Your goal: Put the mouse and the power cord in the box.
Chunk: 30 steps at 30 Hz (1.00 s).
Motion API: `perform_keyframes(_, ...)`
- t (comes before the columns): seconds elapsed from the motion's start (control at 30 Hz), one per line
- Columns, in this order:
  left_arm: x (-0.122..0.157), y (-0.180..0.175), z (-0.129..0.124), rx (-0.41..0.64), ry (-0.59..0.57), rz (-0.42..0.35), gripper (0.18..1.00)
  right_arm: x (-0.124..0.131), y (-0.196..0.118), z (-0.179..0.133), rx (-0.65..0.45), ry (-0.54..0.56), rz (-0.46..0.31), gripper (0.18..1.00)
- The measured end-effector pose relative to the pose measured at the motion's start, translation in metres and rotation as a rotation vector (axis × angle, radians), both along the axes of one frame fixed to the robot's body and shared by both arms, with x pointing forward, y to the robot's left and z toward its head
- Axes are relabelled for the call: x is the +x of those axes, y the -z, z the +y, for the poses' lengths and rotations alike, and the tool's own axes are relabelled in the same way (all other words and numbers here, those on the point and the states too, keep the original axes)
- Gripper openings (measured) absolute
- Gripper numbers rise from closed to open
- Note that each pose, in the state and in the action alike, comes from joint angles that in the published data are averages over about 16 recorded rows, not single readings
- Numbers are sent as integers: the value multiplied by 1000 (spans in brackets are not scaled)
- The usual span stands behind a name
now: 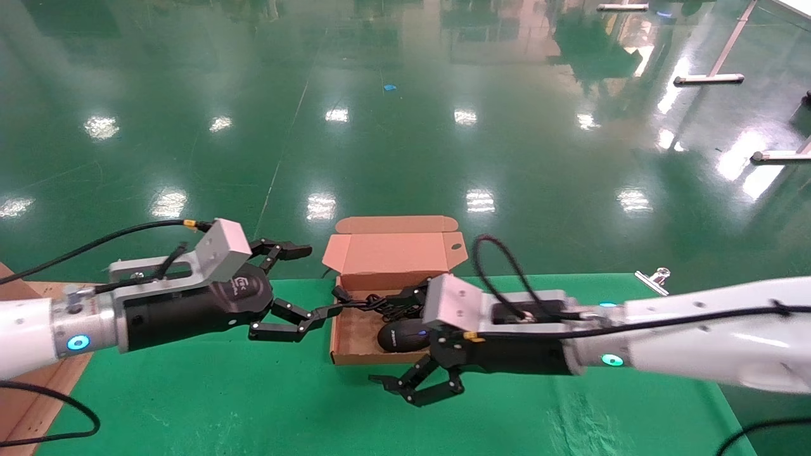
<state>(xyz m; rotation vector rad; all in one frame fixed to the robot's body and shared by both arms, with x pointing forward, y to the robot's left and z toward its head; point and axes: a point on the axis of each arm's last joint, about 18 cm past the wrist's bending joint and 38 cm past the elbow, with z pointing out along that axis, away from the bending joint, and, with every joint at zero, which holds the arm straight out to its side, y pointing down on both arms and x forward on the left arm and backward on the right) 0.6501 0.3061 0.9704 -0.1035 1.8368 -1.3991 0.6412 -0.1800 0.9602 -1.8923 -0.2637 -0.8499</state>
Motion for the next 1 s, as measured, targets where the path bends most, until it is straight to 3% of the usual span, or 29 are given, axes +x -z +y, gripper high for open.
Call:
perform_keyframes(0.53, -83, -16, -4, -104, 246, 18, 1001, -74, -14, -65, 234, -111, 121, 1001)
perform_keyframes(1.0, -161, -22, -6, -87, 440, 40, 1001, -150, -29, -114, 308, -207, 152, 1001)
